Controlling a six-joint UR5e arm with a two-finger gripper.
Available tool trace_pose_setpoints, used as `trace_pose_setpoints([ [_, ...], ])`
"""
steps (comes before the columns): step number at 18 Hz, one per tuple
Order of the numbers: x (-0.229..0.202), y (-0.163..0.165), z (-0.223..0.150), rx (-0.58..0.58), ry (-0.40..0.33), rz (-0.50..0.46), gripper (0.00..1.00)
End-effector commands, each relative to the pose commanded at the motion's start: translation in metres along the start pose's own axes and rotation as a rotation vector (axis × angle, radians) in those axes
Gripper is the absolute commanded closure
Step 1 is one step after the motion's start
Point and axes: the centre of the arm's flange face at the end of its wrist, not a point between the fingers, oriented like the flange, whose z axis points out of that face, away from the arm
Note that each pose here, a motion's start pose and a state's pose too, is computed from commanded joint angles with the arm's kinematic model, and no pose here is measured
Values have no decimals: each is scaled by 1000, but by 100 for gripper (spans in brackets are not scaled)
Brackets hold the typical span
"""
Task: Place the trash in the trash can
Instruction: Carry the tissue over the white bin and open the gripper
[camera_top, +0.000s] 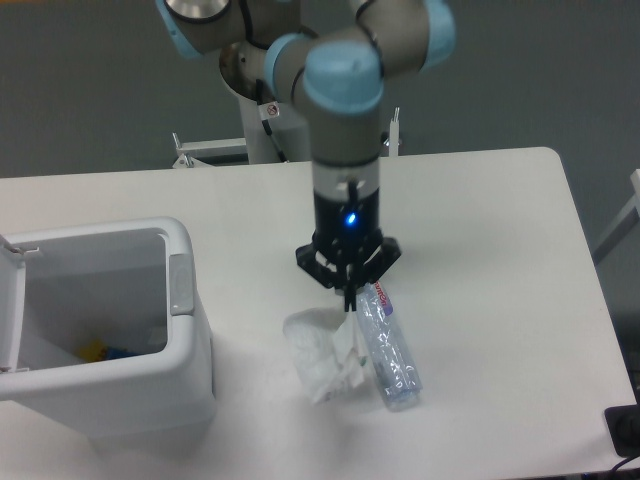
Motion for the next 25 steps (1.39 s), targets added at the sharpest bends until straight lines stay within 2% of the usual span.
trace_pose_setpoints([
  [4,33,-18,-75,125,63,-60,100],
  [7,89,6,-104,134,137,-12,100],
  [9,111,18,-105,121,164,21,100],
  [12,139,27,-86,79,205,76,100],
  [15,182,50,-60,14,261,202,100],
  [17,202,61,-45,-18,287,253,100],
  [21,217,78,-28,-63,309,279,100],
  [22,217,79,-26,-66,309,279,88],
  [23,217,80,-28,-63,309,279,52],
  [24,218,80,-33,-55,310,279,21],
  [25,218,78,-35,-51,309,270,4],
])
